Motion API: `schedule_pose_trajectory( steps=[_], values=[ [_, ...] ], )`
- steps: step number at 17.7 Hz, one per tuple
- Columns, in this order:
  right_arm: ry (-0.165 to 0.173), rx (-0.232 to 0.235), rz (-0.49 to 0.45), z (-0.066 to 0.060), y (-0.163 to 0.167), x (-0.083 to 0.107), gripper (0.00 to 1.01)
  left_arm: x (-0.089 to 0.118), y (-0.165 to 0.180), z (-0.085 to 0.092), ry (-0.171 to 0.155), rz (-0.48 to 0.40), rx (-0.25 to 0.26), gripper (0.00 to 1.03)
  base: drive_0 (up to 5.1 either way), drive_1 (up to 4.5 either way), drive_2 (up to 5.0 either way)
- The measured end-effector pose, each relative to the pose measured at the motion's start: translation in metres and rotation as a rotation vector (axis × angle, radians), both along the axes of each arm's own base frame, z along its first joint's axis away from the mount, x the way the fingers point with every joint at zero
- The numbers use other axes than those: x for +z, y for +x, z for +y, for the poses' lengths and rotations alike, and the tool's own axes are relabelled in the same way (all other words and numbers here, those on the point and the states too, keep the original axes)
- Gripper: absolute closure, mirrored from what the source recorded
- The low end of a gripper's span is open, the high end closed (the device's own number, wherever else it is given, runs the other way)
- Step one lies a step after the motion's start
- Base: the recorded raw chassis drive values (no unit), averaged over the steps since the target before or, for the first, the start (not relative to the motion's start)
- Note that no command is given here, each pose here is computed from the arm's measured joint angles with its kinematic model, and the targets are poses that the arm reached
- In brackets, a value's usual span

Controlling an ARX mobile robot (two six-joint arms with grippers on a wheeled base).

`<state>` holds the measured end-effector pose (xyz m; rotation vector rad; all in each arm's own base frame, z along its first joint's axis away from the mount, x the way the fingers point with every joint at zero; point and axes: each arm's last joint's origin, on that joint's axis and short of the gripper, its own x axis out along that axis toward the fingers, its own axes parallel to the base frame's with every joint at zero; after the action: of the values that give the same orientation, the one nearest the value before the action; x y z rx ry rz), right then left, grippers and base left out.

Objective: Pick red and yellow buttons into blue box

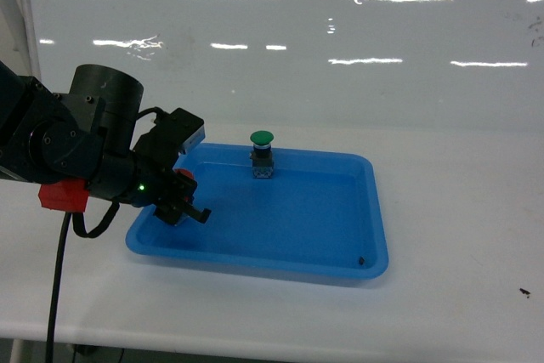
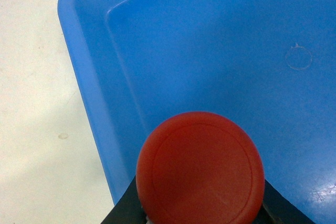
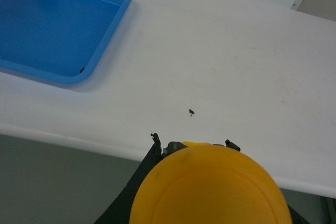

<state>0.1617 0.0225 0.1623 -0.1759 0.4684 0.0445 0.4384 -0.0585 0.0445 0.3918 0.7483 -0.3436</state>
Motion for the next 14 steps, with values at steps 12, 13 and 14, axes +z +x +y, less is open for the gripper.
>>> schedule_pose_trajectory(
  steps=[12,13,14],
  values=[
    [0.000,0.000,0.000,0.000,0.000,0.000,0.75,0.072,-0.031,0.031,-0.079,-0.212,-0.014,0.78,0.0,0.00,0.0],
    [0.000,0.000,0.000,0.000,0.000,0.000,0.75,0.089,-0.045,0.032,-0.099,-0.251,-0.035,0.78,0.0,0.00,0.0],
    [0.000,0.000,0.000,0.000,0.000,0.000,0.75,0.099,-0.058,0.033,-0.119,-0.277,-0.059,0.78,0.0,0.00,0.0]
  ],
)
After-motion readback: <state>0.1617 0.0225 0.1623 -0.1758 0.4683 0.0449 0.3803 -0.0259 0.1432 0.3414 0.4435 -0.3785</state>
